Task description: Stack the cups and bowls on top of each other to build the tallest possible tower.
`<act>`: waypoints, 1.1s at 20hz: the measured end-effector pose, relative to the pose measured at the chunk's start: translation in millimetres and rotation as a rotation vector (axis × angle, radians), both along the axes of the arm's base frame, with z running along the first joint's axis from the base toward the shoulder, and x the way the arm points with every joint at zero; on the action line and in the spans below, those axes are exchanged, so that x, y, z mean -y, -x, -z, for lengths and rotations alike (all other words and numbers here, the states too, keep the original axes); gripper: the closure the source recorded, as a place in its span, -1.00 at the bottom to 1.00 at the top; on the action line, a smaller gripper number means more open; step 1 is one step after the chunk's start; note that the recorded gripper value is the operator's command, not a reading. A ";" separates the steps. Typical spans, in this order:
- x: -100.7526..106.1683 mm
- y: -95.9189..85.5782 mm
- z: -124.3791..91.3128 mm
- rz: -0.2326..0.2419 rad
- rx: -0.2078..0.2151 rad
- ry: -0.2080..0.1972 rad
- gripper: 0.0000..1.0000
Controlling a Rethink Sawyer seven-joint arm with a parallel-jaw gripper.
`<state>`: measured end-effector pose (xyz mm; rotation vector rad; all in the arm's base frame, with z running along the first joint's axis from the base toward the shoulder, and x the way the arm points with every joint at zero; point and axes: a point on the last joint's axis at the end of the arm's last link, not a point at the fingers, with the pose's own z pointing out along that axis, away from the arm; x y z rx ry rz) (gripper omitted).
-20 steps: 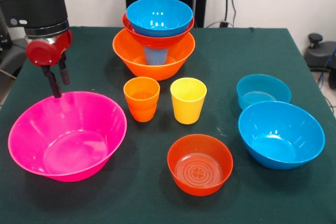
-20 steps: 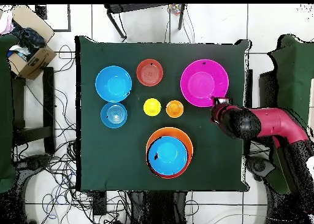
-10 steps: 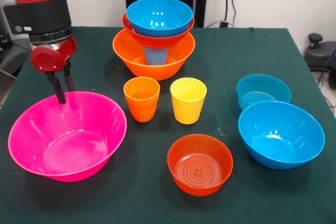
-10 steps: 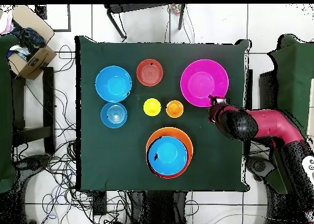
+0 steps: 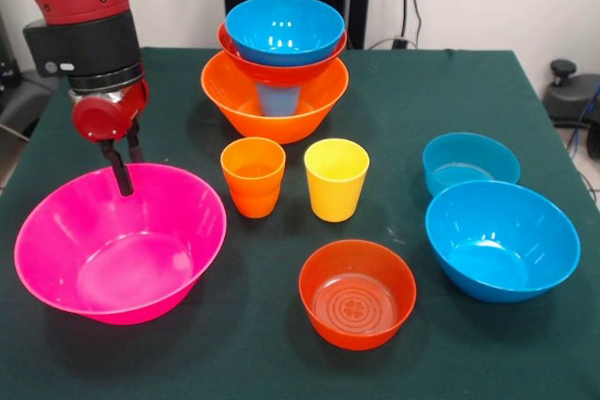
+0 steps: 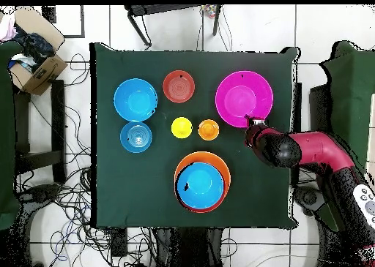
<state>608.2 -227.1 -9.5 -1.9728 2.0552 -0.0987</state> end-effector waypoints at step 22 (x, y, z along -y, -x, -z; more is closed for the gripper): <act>-7.5 2.0 30.0 -0.004 0.126 -0.024 -1.00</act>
